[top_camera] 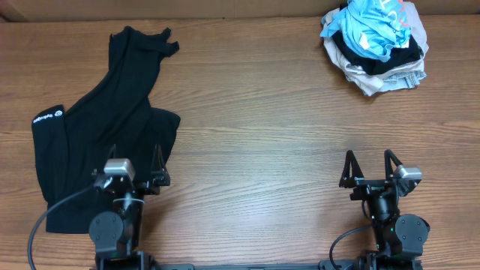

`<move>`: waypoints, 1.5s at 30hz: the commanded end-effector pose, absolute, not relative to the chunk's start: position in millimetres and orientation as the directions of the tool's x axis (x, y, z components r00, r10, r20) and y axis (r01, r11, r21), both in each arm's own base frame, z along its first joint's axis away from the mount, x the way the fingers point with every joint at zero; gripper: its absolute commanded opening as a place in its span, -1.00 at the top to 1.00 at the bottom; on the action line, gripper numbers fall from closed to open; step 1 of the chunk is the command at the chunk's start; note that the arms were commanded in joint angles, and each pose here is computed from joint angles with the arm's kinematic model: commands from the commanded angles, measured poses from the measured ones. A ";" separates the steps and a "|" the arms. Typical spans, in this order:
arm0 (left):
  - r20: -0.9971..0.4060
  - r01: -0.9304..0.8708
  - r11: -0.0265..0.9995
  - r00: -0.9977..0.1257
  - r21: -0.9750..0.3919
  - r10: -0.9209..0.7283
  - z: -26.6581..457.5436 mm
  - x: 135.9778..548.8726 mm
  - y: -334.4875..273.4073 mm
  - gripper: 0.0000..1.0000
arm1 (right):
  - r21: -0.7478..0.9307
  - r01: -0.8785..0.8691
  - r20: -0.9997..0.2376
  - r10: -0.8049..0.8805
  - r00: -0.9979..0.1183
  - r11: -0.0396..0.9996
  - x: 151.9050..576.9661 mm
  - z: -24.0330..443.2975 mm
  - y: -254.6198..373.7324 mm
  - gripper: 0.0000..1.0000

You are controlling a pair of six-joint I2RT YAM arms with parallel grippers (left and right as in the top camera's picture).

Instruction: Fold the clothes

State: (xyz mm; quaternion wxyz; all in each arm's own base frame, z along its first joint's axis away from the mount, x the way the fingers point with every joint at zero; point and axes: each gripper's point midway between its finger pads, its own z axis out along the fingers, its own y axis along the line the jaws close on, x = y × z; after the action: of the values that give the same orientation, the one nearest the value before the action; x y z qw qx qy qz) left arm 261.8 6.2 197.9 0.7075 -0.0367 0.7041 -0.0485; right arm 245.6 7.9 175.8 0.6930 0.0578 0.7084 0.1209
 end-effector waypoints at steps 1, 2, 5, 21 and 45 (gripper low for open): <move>-0.991 0.022 0.991 0.034 -0.130 -0.130 191.6 256.4 5.5 -1.00 | 0.251 -0.083 -0.968 0.250 -0.026 0.964 245.6 174.4 7.5 -1.00; -0.991 0.022 0.991 0.035 -0.130 -0.130 187.4 255.5 5.3 -1.00 | 0.251 -0.083 -0.968 0.250 -0.026 0.964 245.6 174.4 7.5 -1.00; -0.991 0.007 0.991 -0.018 -0.135 -0.135 172.3 252.7 6.3 -1.00 | 0.251 -0.083 -0.968 0.250 -0.026 0.964 245.6 174.4 7.5 -1.00; -0.988 -0.010 0.990 -0.069 -0.141 -0.141 157.7 245.9 7.3 -1.00 | 0.251 -0.083 -0.968 0.250 -0.026 0.964 245.6 174.4 7.5 -1.00; -0.988 -0.011 0.990 -0.068 -0.141 -0.141 157.8 245.9 7.4 -0.99 | 0.251 -0.083 -0.968 0.250 -0.026 0.964 245.6 174.4 7.5 -1.00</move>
State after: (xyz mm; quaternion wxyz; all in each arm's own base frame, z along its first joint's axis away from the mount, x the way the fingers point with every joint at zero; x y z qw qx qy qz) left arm 246.3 6.9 157.5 0.6786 -0.0486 0.7314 -0.0471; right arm 245.6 7.9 175.7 0.6929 0.0581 0.7085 0.1209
